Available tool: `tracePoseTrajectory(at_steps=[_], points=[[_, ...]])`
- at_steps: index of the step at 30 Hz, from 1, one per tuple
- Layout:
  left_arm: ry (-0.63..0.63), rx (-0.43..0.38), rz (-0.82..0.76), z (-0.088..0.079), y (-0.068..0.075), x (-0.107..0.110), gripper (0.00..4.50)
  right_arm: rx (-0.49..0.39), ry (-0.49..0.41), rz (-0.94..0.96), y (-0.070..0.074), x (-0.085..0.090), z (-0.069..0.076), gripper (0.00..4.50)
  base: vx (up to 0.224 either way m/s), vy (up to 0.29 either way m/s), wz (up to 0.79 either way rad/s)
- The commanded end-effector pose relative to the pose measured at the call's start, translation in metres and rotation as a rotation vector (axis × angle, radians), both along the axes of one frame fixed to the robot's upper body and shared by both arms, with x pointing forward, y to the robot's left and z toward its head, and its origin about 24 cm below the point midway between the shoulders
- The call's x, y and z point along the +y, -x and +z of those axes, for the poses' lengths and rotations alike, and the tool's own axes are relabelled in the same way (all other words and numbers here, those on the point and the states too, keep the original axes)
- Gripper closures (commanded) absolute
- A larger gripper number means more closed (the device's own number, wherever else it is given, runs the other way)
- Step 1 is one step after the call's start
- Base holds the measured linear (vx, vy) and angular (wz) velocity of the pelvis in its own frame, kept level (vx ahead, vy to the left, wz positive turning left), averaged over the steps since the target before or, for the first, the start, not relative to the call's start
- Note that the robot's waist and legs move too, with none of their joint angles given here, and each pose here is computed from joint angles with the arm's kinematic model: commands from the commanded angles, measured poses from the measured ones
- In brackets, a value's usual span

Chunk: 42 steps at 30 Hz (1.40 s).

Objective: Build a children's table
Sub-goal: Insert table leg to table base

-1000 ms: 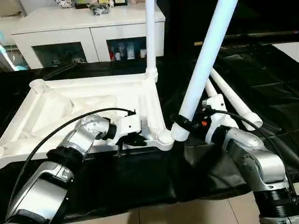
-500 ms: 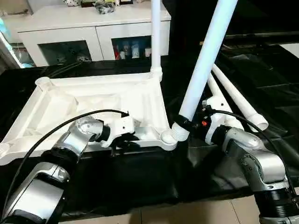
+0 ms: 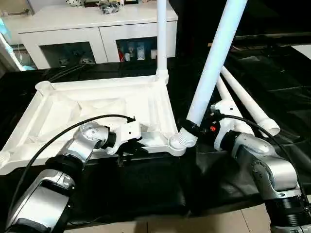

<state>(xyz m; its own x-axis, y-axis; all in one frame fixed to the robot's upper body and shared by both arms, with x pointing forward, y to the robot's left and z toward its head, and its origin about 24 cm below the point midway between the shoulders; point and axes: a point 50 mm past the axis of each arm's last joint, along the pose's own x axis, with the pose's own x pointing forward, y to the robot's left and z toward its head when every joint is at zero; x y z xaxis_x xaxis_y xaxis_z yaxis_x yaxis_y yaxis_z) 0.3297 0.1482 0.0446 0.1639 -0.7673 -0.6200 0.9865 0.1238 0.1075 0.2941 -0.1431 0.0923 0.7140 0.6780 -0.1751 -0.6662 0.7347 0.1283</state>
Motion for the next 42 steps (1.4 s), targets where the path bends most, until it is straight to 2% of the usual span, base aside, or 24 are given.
tracePoseTrajectory(at_steps=[1,5,11,13,18,20,23,26,34,42], points=[[0.051,0.003,0.046,0.001,0.000,0.001,4.50,-0.023,0.001,0.007,0.001,0.001,0.004,2.64,0.000,0.000,0.00],[0.048,0.035,0.188,-0.013,0.006,0.000,4.50,-0.018,0.004,-0.010,0.001,0.001,0.002,2.64,0.000,0.000,0.00],[0.078,0.089,0.229,-0.018,0.023,-0.004,4.50,-0.012,0.001,-0.011,-0.001,0.003,0.000,2.64,0.000,0.000,0.00],[0.062,0.060,0.213,-0.019,0.032,-0.007,4.50,-0.008,-0.001,-0.004,-0.002,0.006,0.000,2.64,0.000,0.000,0.00],[0.048,-0.044,0.124,-0.016,0.038,-0.009,4.50,-0.007,-0.002,0.009,-0.004,0.008,0.000,2.64,0.000,0.000,0.00],[0.064,-0.042,0.131,-0.013,0.038,-0.009,4.05,-0.007,-0.001,0.010,-0.005,0.009,0.001,2.64,0.000,0.000,0.00],[0.110,-0.058,0.169,-0.003,0.034,-0.012,3.86,-0.008,-0.002,0.014,-0.006,0.009,0.001,2.64,0.000,0.000,0.00],[0.132,-0.093,0.181,0.002,0.031,-0.014,3.47,-0.008,-0.003,0.019,-0.005,0.009,0.001,2.64,0.000,0.000,0.00],[0.125,-0.071,0.150,0.001,0.030,-0.015,3.44,-0.010,-0.005,0.018,-0.006,0.009,0.001,2.64,0.000,0.000,0.00],[0.202,-0.021,0.153,0.006,0.025,-0.020,3.44,-0.011,-0.005,0.015,-0.007,0.008,0.001,2.64,0.000,0.000,0.00]])
